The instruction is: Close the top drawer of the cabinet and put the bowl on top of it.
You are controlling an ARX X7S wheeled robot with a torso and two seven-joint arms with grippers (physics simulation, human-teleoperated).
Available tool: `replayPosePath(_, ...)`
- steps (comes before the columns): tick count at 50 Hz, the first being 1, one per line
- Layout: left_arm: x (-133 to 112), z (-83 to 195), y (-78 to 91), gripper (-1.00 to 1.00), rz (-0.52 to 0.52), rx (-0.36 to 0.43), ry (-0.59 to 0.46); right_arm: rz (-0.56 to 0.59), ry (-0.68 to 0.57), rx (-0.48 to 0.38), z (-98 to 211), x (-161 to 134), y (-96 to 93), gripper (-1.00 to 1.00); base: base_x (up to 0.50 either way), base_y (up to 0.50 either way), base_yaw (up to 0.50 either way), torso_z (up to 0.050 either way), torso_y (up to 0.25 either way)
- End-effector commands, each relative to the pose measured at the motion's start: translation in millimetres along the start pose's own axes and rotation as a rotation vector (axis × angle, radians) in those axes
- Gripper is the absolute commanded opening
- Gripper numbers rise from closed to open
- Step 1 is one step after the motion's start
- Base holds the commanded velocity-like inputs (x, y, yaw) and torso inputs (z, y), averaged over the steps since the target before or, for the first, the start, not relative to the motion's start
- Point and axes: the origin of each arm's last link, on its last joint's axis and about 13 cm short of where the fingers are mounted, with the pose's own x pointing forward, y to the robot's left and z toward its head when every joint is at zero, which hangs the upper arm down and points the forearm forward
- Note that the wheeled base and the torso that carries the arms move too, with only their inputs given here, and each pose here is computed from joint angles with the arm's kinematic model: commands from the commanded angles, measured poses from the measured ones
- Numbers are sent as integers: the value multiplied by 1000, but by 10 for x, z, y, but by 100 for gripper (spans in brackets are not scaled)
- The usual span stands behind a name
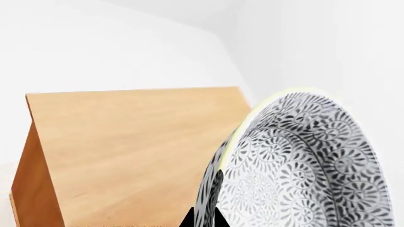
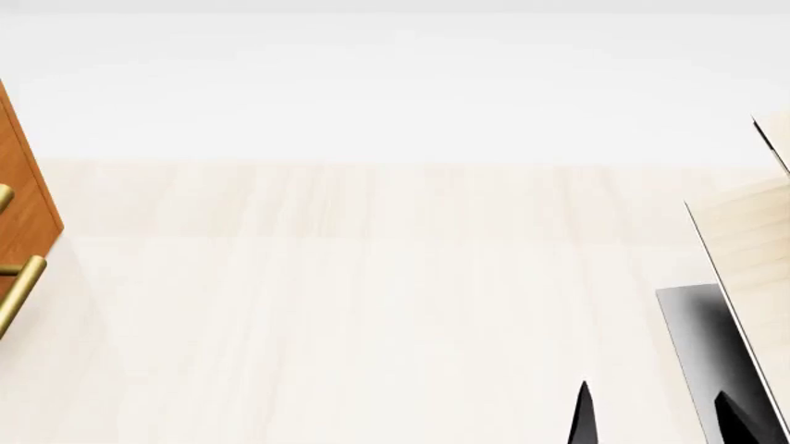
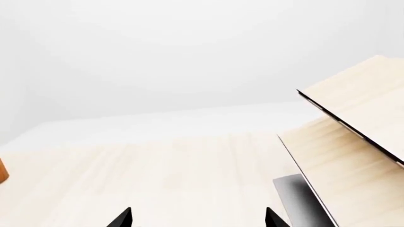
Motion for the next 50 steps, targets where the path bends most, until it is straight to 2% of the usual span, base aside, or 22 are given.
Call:
replayPosePath(1, 55, -13, 74, -100, -9, -38, 7, 0, 1, 0, -4, -1, -1, 100, 0, 0, 0, 0, 0)
replayPosePath(23, 137, -27, 206, -100, 15, -31, -12, -6, 5, 6, -35, -10, -11, 100, 0, 0, 0, 0, 0)
replayPosePath(50, 253, -121, 344, -100, 42, -42, 14, -2, 7, 5, -34, -3, 2, 100, 0, 0, 0, 0, 0)
